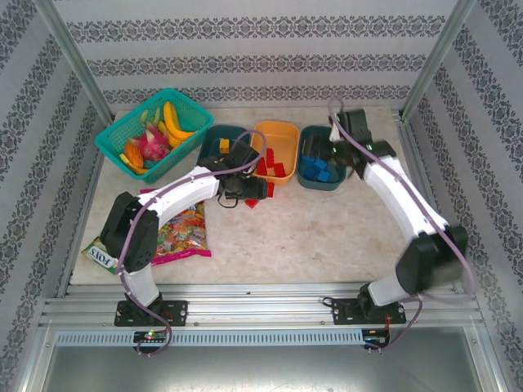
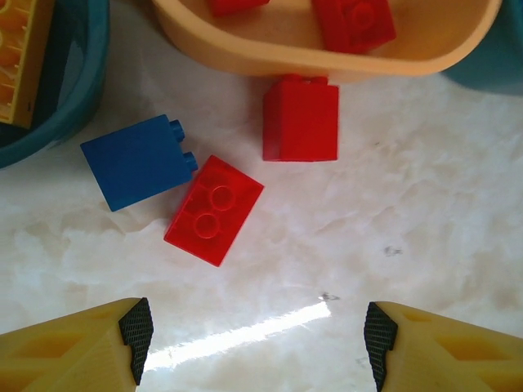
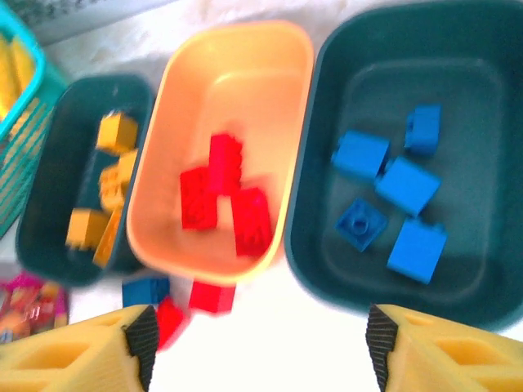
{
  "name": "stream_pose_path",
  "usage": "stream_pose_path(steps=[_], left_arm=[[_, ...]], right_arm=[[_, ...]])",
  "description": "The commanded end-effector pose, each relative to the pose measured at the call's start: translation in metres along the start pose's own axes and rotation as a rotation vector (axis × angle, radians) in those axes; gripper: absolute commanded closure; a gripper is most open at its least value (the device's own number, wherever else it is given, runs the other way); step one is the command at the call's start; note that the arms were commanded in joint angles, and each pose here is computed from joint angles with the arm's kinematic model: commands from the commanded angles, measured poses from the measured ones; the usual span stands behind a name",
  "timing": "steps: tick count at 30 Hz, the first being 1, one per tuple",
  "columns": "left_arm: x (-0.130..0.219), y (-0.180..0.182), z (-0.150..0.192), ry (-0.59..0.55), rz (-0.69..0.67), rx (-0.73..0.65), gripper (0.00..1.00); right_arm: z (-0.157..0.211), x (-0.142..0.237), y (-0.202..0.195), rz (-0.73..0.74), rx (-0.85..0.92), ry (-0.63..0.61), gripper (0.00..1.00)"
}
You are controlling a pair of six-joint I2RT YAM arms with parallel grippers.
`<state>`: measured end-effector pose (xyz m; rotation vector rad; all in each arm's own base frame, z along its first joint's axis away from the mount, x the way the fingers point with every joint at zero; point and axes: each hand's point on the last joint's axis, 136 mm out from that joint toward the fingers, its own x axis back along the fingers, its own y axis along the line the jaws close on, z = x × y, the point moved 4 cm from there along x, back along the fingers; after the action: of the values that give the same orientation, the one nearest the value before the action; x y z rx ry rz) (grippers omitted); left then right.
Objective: Sort the legos into containers by color
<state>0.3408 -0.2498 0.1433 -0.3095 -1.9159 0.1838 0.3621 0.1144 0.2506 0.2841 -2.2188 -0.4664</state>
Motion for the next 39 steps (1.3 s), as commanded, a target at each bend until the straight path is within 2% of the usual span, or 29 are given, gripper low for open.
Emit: stream_pose_path(steps=[1,6,11,16,27,32,39], left_arm=[[-0.019,0.009,0.019,0.091,-0.068,-0.140,0.28],[-0.038,0.014,0.023,0.131,-0.096,-0.178,0.29],[-0.052,0.018,0.025,0.155,-0.114,-0.197,0.29],[-0.062,0.023,0.026,0.168,-0.147,-0.220,0.29],[-0.075,0.012,0.011,0.157,-0.131,-0.237,0.33],[-0.081,0.004,0.008,0.164,-0.125,-0.255,0.39],[-0.086,0.006,0.011,0.176,-0.178,-0.267,0.57]], right_arm=[[0.046,0.004,0.009,-0.208,0.003,0.047,0.26],[0.109,0.029,0.000,-0.282,-0.019,0.122,0.22],[0.127,0.038,-0.007,-0.274,-0.076,0.120,0.21],[0.128,0.035,-0.007,-0.273,-0.093,0.123,0.21],[0.125,0.029,-0.006,-0.263,-0.093,0.147,0.22],[0.123,0.026,-0.005,-0.264,-0.087,0.155,0.22],[0.121,0.024,-0.004,-0.273,-0.084,0.162,0.22]])
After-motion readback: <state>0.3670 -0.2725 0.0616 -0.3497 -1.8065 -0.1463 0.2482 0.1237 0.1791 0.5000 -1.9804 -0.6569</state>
